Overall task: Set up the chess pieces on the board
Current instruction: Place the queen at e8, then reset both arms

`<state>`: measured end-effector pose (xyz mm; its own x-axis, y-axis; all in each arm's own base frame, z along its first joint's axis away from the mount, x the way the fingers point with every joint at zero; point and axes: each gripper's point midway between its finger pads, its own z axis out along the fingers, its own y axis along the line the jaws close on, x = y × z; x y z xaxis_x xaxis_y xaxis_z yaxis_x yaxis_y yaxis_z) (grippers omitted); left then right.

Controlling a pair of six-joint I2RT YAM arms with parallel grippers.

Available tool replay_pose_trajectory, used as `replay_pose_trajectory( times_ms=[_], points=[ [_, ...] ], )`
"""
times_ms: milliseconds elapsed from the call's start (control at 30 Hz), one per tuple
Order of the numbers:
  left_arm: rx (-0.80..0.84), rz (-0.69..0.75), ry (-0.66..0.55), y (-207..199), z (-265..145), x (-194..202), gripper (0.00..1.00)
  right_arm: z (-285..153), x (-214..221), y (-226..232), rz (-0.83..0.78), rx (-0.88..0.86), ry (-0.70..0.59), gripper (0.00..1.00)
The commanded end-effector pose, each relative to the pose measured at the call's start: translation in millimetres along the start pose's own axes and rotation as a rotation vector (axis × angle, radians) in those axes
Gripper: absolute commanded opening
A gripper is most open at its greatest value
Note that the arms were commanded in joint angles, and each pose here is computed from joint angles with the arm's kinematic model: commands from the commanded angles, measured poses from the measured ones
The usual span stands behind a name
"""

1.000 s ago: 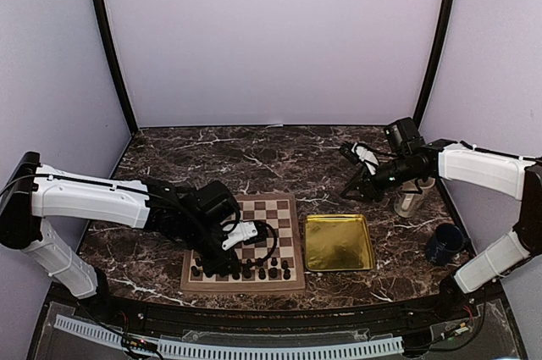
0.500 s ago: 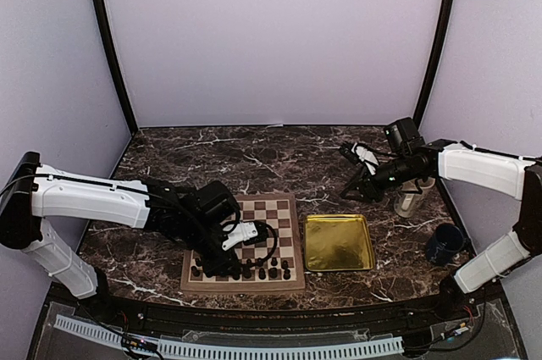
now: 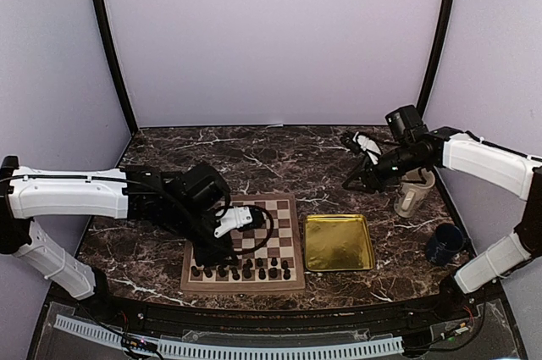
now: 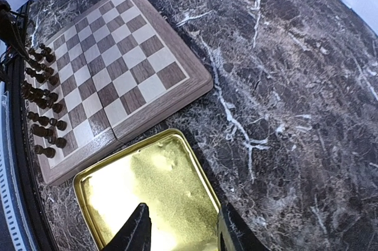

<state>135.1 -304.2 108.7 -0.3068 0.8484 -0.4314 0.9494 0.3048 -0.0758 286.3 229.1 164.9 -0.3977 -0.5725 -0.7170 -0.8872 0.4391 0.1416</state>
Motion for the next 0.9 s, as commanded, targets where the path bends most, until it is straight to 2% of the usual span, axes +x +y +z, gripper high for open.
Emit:
replay_pose_trajectory(
  times_ms=[0,67,133,167,267,300,367,567,733,867],
  points=[
    [-0.142,0.018,-0.15,35.1,-41.5,-31.9,0.5,-35.5,-32.4,-12.4,-0.047,0.134,-0.057,0.4],
    [-0.217,-0.028,-0.233,64.6,-56.7,-44.8,0.51,-49.2,-44.6,-30.1,-0.025,0.252,-0.097,0.42],
    [-0.338,-0.068,-0.318,97.2,-76.5,-56.6,0.55,-64.5,-53.9,-56.6,0.037,0.404,-0.136,0.54],
    [-0.437,-0.092,-0.366,117.7,-90.1,-63.1,0.63,-73.9,-55.4,-74.9,0.077,0.507,-0.144,0.63],
    [-0.663,-0.169,-0.474,161.3,-123.7,-68.8,0.89,-95.6,-66.0,-99.4,0.145,0.63,-0.175,0.88],
    [-0.727,-0.2,-0.5,174.0,-134.8,-68.7,0.95,-101.6,-70.2,-101.3,0.159,0.63,-0.192,0.92],
    [-0.827,-0.263,-0.541,195.8,-154.8,-67.2,0.98,-115.2,-76.8,-104.6,0.19,0.635,-0.233,0.99],
    [-1.017,-0.433,-0.663,234.6,-191.4,-50.4,0.99,-164.3,-97.3,-116.7,0.28,0.778,-0.423,0.97],
    [-0.938,-0.551,-0.77,244.1,-193.9,-35.4,0.99,-171.9,-87.9,-127.8,0.319,0.809,-0.44,0.97],
    [-0.944,-0.527,-0.782,245.8,-198.7,-27.7,0.99,-171.7,-69.5,-139.7,0.355,0.807,-0.439,0.97]
  ],
)
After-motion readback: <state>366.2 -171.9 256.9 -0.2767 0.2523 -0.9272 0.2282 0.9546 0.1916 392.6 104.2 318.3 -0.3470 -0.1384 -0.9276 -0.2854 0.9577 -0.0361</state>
